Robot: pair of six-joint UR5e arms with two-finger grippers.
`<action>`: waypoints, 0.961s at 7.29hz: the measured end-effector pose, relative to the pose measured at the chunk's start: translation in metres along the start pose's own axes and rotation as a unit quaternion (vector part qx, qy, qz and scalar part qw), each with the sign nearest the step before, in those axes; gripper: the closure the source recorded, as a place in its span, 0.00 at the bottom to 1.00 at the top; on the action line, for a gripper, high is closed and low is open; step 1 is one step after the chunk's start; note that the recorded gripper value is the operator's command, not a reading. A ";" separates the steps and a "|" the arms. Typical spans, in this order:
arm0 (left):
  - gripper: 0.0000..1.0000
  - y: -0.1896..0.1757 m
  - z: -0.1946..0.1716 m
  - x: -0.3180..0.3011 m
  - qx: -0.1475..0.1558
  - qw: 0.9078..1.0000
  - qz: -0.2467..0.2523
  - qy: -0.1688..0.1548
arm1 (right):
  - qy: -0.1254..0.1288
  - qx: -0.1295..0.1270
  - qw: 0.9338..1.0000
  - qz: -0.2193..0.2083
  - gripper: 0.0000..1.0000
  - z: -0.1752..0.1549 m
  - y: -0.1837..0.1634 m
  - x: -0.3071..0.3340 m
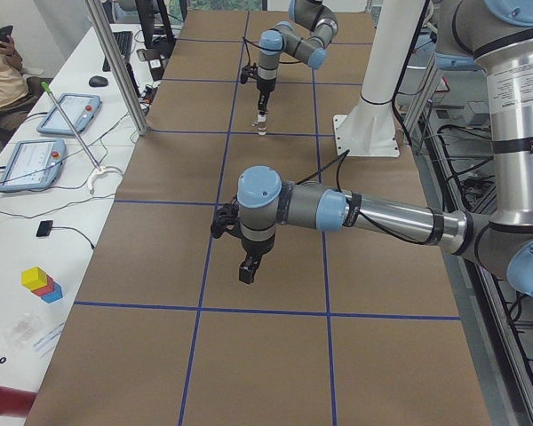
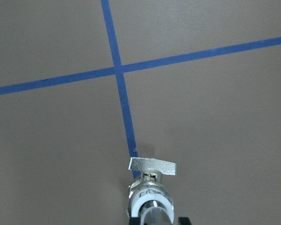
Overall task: Assemble PPR valve and pipe with both arms
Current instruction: 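Press the silver fitting down into the white valve opening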
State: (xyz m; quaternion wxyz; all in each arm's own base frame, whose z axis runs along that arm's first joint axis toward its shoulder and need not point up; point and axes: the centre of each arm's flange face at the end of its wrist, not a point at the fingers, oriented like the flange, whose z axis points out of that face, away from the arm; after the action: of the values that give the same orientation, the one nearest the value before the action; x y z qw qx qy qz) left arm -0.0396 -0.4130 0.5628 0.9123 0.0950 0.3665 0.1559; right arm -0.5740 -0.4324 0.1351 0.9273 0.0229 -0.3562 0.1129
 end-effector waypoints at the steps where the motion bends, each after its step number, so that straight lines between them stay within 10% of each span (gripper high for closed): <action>1: 0.00 0.000 0.000 0.000 0.000 1.000 0.000 0.000 | 0.001 0.000 1.000 0.000 1.00 0.001 0.000 0.000; 7: 0.00 0.000 0.000 0.000 0.000 1.000 0.000 0.000 | -0.014 0.003 1.000 -0.004 1.00 0.015 -0.003 -0.005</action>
State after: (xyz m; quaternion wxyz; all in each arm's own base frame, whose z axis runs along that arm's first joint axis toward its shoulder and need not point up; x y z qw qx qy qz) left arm -0.0396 -0.4130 0.5628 0.9123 0.0950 0.3665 0.1559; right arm -0.5865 -0.4381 0.1435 0.9227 0.0282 -0.3683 0.1102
